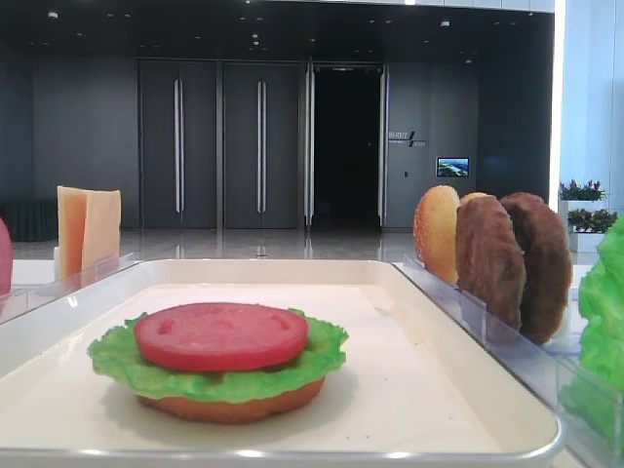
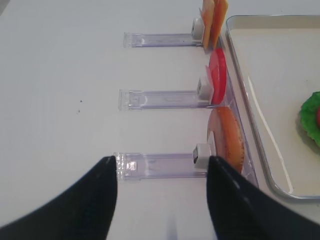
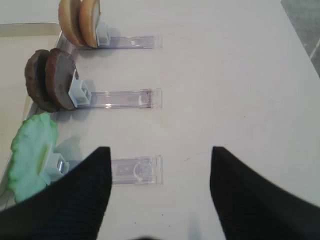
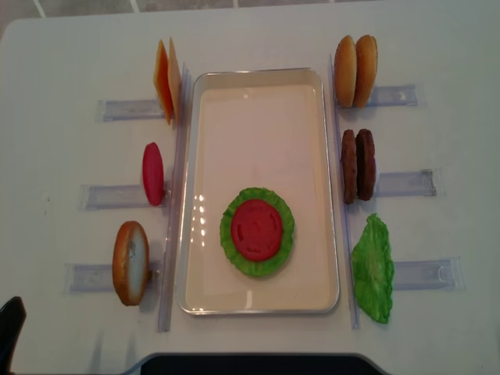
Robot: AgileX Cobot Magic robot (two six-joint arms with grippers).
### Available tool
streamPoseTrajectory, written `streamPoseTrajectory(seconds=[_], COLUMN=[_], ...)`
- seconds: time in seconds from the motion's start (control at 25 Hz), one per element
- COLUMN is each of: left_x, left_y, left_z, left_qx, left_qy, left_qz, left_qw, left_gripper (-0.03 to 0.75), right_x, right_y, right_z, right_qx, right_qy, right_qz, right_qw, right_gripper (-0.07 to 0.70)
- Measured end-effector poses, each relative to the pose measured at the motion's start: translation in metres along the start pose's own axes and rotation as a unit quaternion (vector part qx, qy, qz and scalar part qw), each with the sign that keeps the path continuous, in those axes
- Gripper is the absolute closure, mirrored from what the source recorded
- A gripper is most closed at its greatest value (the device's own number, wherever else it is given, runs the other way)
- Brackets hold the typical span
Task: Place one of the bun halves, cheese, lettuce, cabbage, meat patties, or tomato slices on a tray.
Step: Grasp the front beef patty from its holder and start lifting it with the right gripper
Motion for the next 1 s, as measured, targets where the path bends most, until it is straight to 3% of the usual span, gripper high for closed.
streamPoseTrajectory(seconds=[0.88, 1.0], left_x=[0.0000, 0.0000], left_y=[0.0000, 0.0000], left_z=[0.0000, 0.0000], left_qx=[0.000, 0.000], left_qy=[0.000, 0.000], left_qz=[0.000, 0.000], left_qw=[1.0000, 1.0000], left_gripper=[0.283, 0.284], right_x=[-0.0004, -0.0016], right_y=[0.0000, 0.0044], right_z=[0.0003, 0.0074], right_qx=[0.001, 0.033], right_qy=[-0.001, 0.002], right_qz=[0.003, 0.005], right_qw=[1.0000, 0.9994], right_gripper=[0.192, 0.192])
Point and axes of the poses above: a point on each arm's last joint axis where the gripper is mounted, z pointing out along that axis toward the gripper, x along the wrist's bending axis when the last joint is at zero, y = z × x, the point moved 4 cm from there along z, pointing out along that axis toward the gripper, and after that the axes turned 7 degrees about -z, right-handed, at the moved point
